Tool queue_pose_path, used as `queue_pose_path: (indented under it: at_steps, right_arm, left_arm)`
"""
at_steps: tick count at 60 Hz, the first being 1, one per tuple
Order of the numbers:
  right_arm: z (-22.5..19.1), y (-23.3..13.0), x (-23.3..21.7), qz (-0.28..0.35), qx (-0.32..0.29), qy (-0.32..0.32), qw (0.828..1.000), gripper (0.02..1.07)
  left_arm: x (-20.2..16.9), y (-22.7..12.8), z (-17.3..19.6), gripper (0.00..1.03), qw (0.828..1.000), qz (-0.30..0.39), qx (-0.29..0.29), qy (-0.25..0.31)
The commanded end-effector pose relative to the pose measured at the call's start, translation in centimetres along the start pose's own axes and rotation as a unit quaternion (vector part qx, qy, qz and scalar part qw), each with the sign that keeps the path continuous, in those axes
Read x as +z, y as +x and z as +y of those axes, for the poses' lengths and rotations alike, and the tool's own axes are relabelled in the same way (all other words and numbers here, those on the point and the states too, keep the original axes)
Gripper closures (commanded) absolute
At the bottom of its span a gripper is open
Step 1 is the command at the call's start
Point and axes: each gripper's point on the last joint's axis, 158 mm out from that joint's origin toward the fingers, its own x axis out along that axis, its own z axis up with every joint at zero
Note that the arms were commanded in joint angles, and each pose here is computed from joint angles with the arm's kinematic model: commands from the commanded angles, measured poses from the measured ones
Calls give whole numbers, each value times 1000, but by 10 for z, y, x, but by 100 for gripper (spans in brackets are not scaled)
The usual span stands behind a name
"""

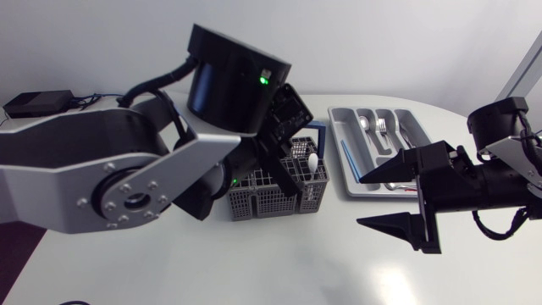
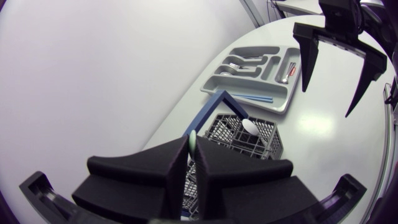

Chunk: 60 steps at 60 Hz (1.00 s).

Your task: Unload the cutlery basket into the drawer organizer.

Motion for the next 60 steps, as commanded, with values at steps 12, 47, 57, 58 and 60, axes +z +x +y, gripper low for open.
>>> queue_pose_path:
  at_steps: [12,47,57,58,60]
  right_arm:
    - [-18,-4,29,-26,-48,-9,998,6]
    - [-38,12,87,-82,-225,-47,970,18]
    - [-48,15,94,-90,-229,-33,969,35]
    - [-48,15,94,-91,-230,-32,969,38]
    - [-52,16,95,-93,-234,-29,967,44]
  left_arm:
    - [40,-26,25,92,997,-46,-2,-61]
    - [44,23,-8,92,931,0,-216,-292]
    - [50,20,-9,92,920,-3,-240,-311]
    - [50,19,-10,92,919,-3,-242,-311]
    - [51,19,-11,92,917,-3,-247,-312]
